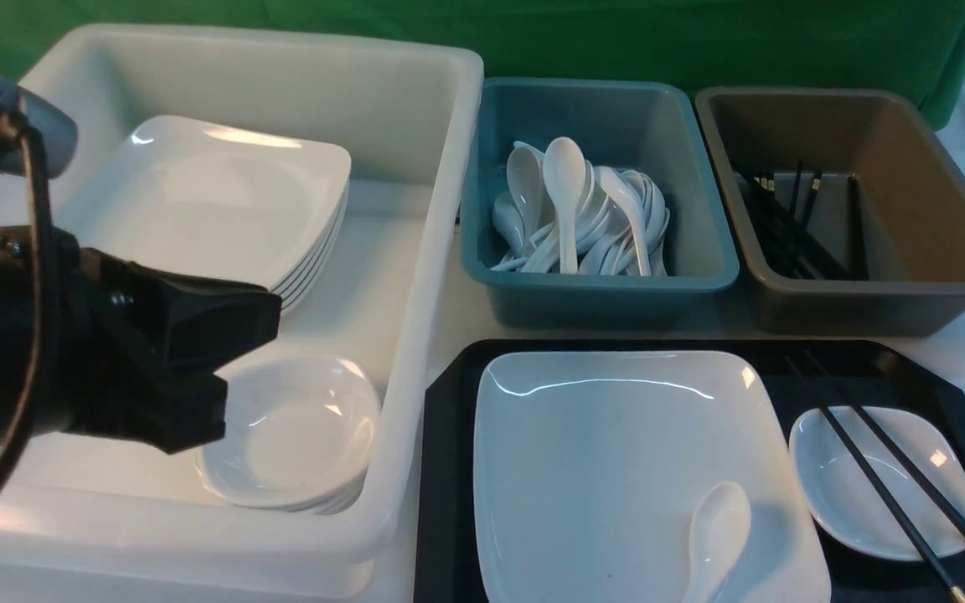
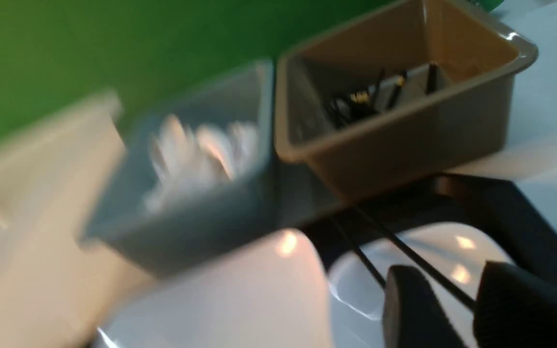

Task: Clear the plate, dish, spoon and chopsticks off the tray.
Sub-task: Use the right arm to grab a pair of chopsticks from the plate

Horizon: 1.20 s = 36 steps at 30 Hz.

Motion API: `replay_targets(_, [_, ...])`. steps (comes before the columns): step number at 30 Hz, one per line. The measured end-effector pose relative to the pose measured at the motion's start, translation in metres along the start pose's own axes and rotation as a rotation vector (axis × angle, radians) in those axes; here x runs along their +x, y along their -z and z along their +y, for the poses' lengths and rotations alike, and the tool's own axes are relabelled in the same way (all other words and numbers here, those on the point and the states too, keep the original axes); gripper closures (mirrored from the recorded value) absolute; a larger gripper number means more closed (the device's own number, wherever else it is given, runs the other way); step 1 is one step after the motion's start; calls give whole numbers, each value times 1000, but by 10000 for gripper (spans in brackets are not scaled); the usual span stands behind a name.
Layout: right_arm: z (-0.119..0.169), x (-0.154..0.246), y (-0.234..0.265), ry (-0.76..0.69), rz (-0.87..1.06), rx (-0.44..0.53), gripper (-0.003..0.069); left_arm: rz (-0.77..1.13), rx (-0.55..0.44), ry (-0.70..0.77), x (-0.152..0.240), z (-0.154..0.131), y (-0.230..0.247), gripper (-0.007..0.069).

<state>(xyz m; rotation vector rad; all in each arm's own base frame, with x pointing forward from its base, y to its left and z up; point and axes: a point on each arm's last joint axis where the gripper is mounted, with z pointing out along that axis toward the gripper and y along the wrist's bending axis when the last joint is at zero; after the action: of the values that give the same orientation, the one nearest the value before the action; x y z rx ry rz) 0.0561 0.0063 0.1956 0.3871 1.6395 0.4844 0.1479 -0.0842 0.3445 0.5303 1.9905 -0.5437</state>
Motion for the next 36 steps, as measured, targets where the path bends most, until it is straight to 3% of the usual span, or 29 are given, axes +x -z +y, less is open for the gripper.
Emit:
replay_targets(4, [2,-3,0,-105,-35,-20,445,-11,-7,-11,-1,1,0,612])
replay_targets(7, [11,-11,1,-70,55,-32,498,-25,-24,-28,-2,2,0,612])
replay_targets(12, [57,-60,-15,253,388,-62,526,-22,-27,-50,-2,2,-1,612])
replay_targets(13, [59,-62,-16,264,404,-60,526,-22,-26,-51,-2,2,-1,612])
replay_targets(14, [71,-73,-33,363,561,-29,526,-20,-15,-65,-2,0,-1,612])
replay_targets(22, [86,-76,-120,612,1017,76,496,2,115,-204,4,-24,14,612])
replay_targets(26, [74,-61,-165,691,1197,158,383,-55,164,-244,6,-35,36,612])
replay_targets(33, [42,-37,-206,672,1327,238,57,-85,155,-313,10,-37,58,612])
replay_targets(36, [33,-29,-215,663,1342,253,6,-77,159,-326,12,-38,60,612])
